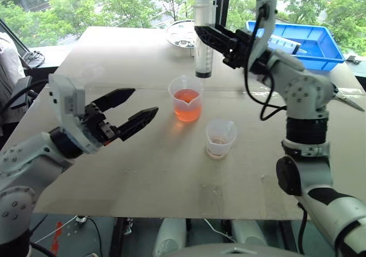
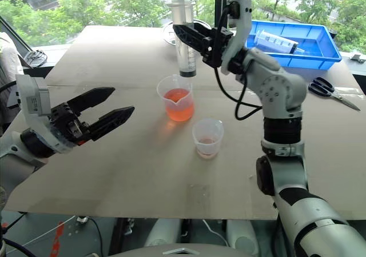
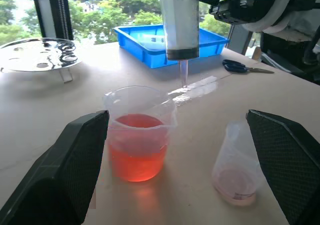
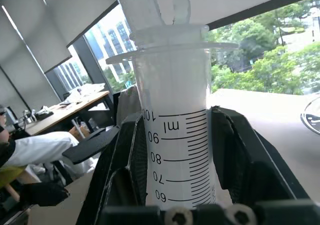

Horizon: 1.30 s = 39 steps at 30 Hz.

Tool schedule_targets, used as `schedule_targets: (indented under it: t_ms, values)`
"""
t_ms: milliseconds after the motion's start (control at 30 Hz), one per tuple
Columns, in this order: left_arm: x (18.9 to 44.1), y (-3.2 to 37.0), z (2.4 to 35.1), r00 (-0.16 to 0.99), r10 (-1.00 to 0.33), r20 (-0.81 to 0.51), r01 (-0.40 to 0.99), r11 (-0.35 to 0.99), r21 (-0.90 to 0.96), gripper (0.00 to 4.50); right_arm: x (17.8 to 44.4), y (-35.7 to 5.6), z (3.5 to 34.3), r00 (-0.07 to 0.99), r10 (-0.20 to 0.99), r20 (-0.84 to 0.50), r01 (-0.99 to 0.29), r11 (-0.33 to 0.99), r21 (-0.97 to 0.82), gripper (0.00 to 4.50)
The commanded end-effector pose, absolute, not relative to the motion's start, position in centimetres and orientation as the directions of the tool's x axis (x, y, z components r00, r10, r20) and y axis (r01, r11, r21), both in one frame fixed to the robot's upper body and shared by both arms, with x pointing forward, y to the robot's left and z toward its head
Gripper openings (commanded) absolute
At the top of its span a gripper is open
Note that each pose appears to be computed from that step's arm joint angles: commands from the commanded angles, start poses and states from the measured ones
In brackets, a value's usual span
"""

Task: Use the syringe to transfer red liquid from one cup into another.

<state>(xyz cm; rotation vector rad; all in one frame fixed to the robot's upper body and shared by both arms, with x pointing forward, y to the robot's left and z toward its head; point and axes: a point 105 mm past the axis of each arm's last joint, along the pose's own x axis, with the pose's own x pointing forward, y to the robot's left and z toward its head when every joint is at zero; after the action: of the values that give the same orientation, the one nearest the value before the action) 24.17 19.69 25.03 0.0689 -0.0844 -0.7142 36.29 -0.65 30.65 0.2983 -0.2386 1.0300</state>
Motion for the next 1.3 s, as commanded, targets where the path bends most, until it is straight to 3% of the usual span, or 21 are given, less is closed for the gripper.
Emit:
schedule_targets:
  t_ms: [33,300,467,700,967,1300]
  values:
    - [24.2,21.0,27.1,0.768,-0.636,0.083,0.617,0.768,0.173,4.50,35.9,0.9,31.7,0.479,0.753,0.451,-0.855,0.516,0.045,1.39]
    - [23.4,21.4,28.8,0.736,-0.674,0.063,0.657,0.733,0.177,4.50,36.8,3.2,27.8,0.501,0.739,0.451,-0.830,0.558,0.009,1.39]
    - [24.3,21.9,30.0,0.766,-0.638,0.080,0.611,0.761,0.219,4.50,37.1,4.1,25.2,0.514,0.753,0.410,-0.819,0.573,-0.025,1.39]
    - [29.1,22.9,31.3,0.859,-0.511,-0.004,0.487,0.816,0.311,4.50,37.7,4.4,22.9,0.548,0.739,0.391,-0.798,0.602,-0.019,1.39]
    - [34.0,21.8,31.4,0.833,-0.545,-0.097,0.534,0.744,0.402,4.50,37.7,5.3,22.4,0.567,0.729,0.383,-0.795,0.606,0.023,1.39]
    - [37.7,19.3,33.1,0.768,-0.633,-0.100,0.600,0.654,0.461,4.50,36.3,6.4,23.4,0.514,0.752,0.413,-0.827,0.562,0.006,1.39]
